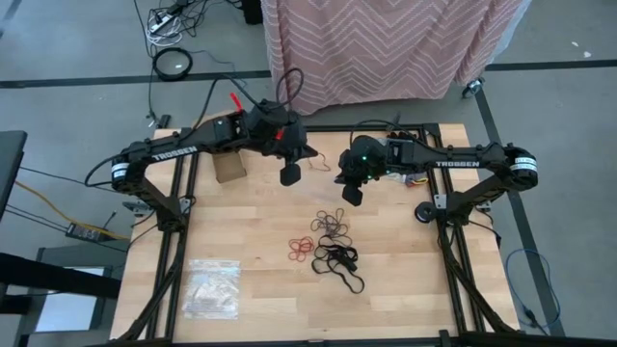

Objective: Sort rubber bands
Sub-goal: Put the red rubber band into the transparent zip bag

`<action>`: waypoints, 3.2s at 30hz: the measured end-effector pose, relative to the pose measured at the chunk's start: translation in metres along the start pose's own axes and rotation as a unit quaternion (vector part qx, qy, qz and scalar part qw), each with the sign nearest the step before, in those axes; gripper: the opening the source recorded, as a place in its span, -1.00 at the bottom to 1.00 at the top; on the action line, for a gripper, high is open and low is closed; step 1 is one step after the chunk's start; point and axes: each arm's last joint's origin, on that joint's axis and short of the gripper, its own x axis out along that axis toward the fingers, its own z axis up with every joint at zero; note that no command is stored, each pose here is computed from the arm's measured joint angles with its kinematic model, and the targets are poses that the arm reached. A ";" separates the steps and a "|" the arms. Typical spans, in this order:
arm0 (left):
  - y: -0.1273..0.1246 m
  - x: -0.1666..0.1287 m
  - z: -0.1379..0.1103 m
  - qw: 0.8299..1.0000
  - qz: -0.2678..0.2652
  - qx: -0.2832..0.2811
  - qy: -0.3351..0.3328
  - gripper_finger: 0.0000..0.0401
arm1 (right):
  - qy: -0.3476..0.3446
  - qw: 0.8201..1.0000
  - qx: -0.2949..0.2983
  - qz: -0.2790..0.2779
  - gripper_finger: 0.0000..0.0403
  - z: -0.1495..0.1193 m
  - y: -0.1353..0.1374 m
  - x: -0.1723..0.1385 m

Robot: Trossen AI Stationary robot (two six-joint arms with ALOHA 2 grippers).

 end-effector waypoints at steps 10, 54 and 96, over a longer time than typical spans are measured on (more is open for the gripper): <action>0.003 0.000 -0.005 1.000 0.013 0.009 0.025 -1.00 | 0.000 1.000 0.000 0.002 -0.95 0.000 0.000 0.000; -0.107 0.069 -0.145 0.954 -0.161 -0.096 0.232 -0.59 | 0.013 1.000 -0.008 0.004 -0.95 -0.002 -0.001 0.000; -0.105 0.062 -0.117 0.982 -0.089 -0.117 0.121 -0.99 | 0.007 1.000 0.009 -0.003 -0.95 -0.001 -0.004 -0.001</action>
